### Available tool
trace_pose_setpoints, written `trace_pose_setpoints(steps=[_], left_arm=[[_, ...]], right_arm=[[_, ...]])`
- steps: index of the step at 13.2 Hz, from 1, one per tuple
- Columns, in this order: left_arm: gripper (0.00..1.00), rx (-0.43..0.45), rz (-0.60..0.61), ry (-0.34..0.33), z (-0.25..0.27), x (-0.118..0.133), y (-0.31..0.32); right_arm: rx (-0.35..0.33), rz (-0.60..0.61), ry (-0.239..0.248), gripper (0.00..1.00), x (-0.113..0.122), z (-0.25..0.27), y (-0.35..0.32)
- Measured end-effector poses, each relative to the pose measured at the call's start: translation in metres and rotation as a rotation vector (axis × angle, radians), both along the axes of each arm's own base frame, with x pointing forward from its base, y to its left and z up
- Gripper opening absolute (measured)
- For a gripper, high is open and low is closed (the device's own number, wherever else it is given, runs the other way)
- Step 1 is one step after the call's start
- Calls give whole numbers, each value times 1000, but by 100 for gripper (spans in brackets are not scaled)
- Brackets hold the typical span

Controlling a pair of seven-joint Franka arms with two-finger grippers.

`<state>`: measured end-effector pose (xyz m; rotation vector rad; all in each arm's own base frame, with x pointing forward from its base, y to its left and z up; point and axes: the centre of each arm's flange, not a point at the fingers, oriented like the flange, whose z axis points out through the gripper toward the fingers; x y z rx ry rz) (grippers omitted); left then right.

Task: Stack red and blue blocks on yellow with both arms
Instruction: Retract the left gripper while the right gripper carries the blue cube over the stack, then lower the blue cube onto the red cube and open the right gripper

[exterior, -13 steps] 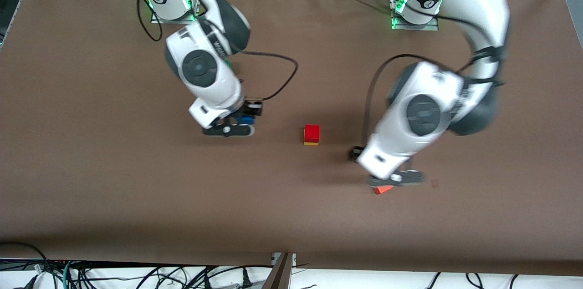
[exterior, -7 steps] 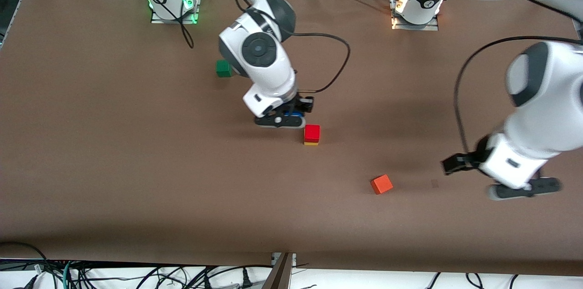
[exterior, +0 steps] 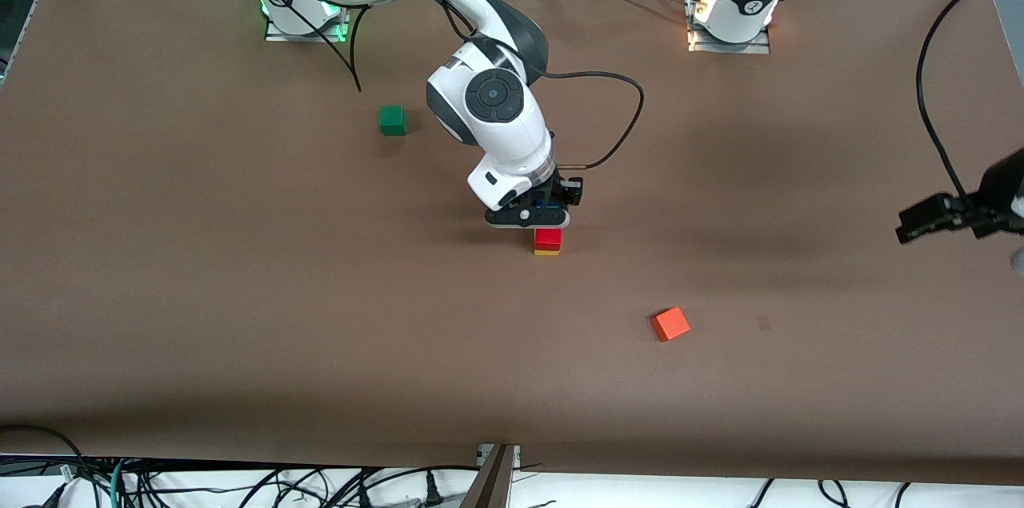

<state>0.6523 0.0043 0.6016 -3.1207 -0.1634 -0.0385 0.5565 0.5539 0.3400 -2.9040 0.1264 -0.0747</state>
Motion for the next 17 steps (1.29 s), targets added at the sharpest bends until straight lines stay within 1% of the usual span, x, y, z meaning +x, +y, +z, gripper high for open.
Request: trace_pose_setpoints(steps=[2, 3, 6, 8, 11, 17], left_arm=[[100, -63, 41, 52, -8, -25, 6], [100, -78, 58, 67, -11, -34, 10], [100, -76, 54, 89, -15, -49, 0], [100, -75, 54, 99, -22, -50, -2], [100, -75, 65, 114, -33, -48, 4], [100, -75, 70, 113, -34, -48, 7]], right_arm=[[-1, 1, -9, 55, 3, -3, 0], [1, 3, -16, 55, 4, -4, 1], [-17, 22, -47, 55, 6, -13, 4], [-27, 39, -59, 55, 3, -18, 7], [-32, 47, -60, 55, 1, -20, 9], [-52, 60, -62, 55, 0, -29, 10]])
